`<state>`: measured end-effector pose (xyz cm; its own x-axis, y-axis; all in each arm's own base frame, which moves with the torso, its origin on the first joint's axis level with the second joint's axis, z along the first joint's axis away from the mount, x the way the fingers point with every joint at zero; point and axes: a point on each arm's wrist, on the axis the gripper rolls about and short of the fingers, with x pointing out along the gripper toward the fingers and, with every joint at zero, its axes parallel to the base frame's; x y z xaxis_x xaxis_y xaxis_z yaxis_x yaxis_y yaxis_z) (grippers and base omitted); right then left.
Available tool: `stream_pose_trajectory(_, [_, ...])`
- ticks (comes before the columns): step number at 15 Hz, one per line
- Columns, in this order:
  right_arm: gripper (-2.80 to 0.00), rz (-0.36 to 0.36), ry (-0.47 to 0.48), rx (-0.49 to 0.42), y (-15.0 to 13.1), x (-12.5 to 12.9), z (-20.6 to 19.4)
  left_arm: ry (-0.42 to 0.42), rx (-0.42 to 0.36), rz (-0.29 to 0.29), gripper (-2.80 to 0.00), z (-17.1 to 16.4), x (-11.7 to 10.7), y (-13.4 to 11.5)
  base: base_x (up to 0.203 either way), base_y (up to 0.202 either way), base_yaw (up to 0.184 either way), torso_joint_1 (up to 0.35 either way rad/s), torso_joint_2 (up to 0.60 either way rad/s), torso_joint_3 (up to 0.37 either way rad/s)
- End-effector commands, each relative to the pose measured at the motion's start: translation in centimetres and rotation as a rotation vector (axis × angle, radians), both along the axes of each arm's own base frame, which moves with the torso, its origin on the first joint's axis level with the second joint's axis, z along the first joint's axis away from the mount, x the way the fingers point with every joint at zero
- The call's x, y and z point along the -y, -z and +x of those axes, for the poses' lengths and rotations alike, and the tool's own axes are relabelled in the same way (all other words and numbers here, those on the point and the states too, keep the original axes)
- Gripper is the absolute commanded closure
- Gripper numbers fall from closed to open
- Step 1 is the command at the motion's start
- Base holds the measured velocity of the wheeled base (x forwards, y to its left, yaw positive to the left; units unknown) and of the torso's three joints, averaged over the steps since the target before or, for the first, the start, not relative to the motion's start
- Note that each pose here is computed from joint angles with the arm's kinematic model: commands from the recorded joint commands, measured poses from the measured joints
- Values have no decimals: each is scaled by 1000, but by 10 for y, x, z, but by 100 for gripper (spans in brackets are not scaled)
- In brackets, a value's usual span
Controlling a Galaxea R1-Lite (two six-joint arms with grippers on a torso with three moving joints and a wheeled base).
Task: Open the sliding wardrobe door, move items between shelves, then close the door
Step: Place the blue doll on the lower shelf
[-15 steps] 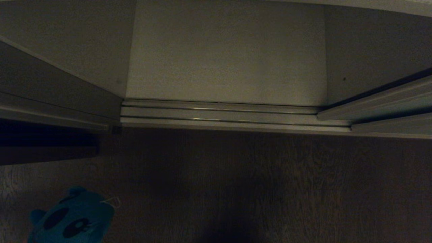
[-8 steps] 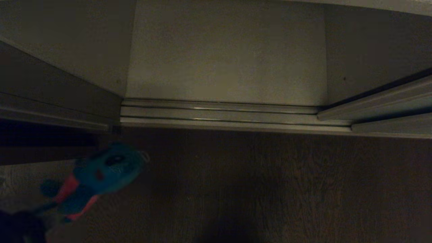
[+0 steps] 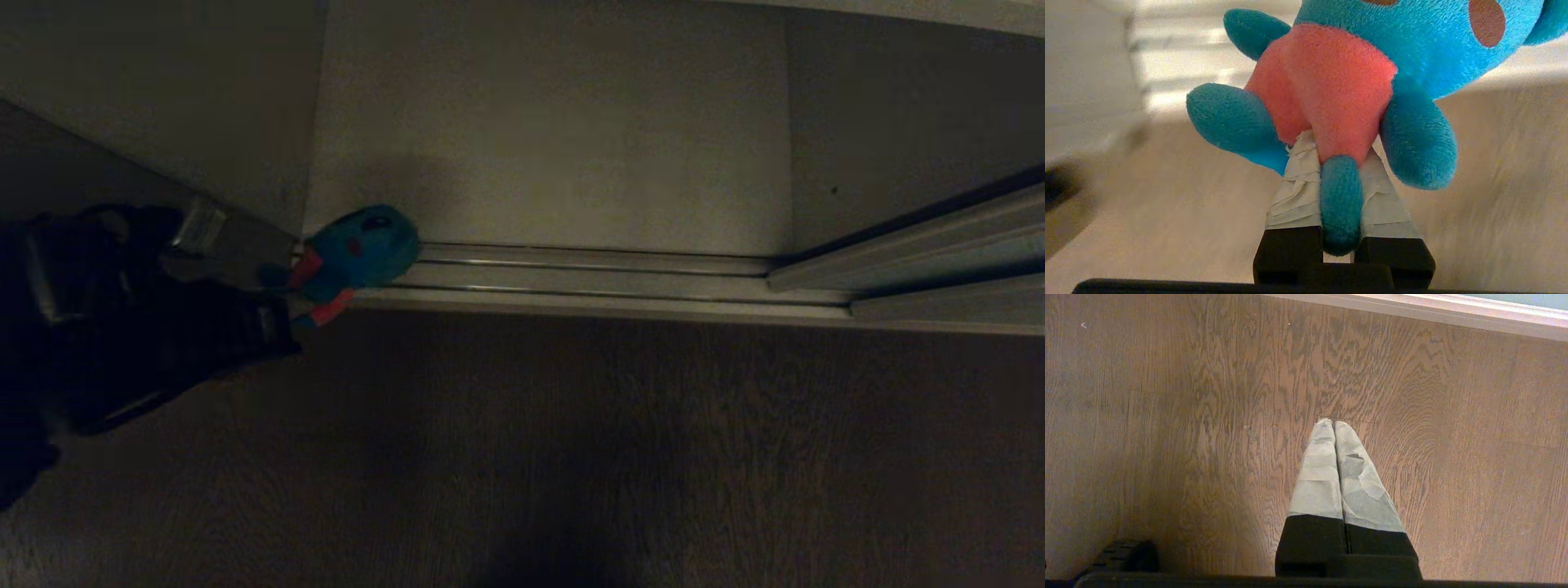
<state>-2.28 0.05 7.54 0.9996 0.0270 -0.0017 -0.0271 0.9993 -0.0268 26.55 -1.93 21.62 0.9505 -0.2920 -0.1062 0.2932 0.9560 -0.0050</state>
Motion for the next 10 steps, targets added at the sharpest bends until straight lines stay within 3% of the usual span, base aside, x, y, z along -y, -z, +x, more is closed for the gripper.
stream_pose_trajectory(1, [0, -1, -1, 2, 0, 0, 0, 14, -28, -33, 0, 37, 10, 14, 0, 0, 0, 0, 0, 0])
stream_pose_trajectory(5, [0, -1, -1, 2, 0, 0, 0, -30, 81, -69, 0, 89, 20, 23, 0, 0, 0, 0, 0, 0])
stream_pose_trajectory(8, [0, -1, -1, 2, 0, 0, 0, -107, 246, -139, 0, 124, 25, 7, 0, 0, 0, 0, 0, 0])
stream_pose_trajectory(10, [0, -1, -1, 2, 0, 0, 0, -117, 294, -178, 0, 143, 31, 4, 0, 0, 0, 0, 0, 0])
